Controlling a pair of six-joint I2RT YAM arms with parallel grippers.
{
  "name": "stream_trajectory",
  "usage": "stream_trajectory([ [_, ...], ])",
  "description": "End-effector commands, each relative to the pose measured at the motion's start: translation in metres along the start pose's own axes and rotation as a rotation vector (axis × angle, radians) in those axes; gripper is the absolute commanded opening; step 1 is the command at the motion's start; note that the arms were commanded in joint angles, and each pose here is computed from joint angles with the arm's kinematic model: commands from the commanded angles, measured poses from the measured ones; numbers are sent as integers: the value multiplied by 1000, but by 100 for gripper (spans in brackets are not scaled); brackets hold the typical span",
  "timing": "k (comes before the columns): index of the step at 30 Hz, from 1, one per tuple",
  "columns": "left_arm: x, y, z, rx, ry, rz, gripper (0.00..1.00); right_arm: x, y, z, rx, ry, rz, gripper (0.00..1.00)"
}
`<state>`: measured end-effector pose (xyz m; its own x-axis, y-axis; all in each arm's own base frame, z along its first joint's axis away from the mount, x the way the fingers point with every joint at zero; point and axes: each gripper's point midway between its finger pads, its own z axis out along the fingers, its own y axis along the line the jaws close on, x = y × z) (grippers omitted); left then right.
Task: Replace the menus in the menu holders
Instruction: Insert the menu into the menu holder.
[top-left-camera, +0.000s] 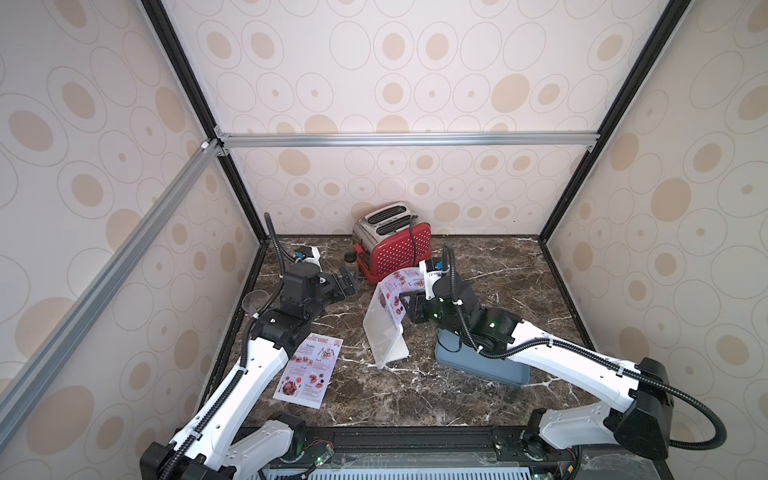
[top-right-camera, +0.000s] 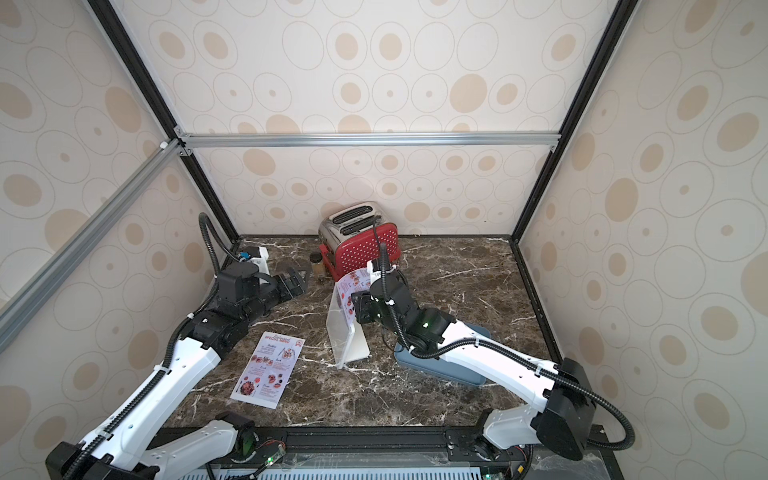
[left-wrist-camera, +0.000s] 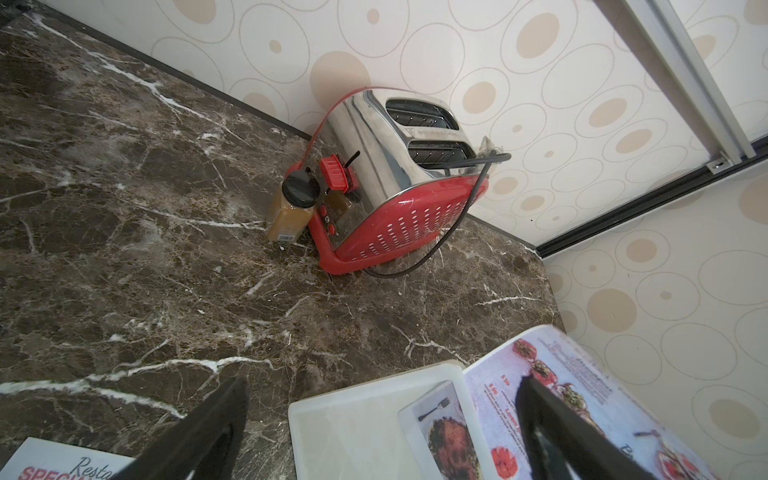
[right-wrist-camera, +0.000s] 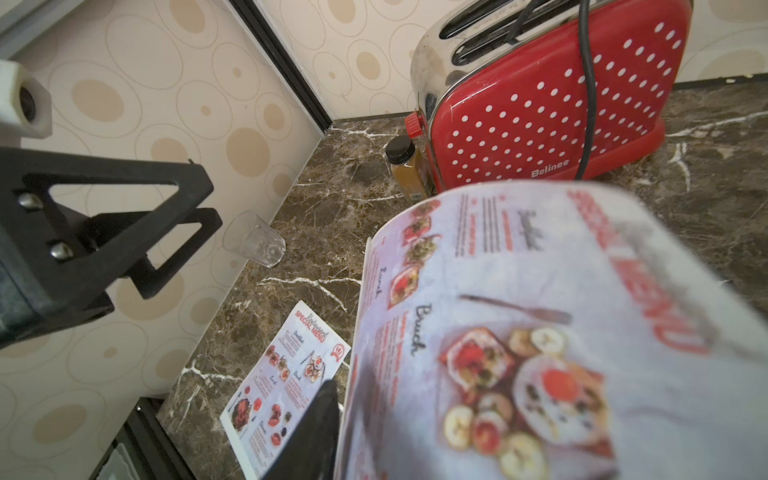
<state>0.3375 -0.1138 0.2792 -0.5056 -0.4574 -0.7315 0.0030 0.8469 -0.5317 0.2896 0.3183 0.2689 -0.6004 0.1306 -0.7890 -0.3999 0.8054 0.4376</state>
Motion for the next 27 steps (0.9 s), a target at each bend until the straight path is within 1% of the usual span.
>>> stream_trajectory([
  [1, -7, -4, -9, 9, -21, 13, 99, -17, -6, -5, 5, -47, 46, 39],
  [8, -7, -5, -9, 15, -21, 12, 99, -35, -22, -3, 1, -50, 129, 41],
  [11, -8, -5, -9, 16, -21, 11, 99, -40, -27, 1, -5, -54, 160, 40],
  [15, -7, -5, -10, 15, -21, 13, 99, -45, -26, 4, -27, -54, 183, 29],
  [18, -8, -4, -11, 13, -24, 12, 100, -46, -23, 5, -50, -56, 199, 17],
  [20, -8, -4, -12, 12, -27, 12, 99, -46, -19, 4, -72, -54, 207, 12],
  [23, -8, -4, -11, 11, -25, 11, 100, -44, -15, 1, -99, -46, 216, 8],
  [27, -7, -4, -11, 16, -24, 6, 100, -34, -11, -1, -111, -40, 201, 8],
])
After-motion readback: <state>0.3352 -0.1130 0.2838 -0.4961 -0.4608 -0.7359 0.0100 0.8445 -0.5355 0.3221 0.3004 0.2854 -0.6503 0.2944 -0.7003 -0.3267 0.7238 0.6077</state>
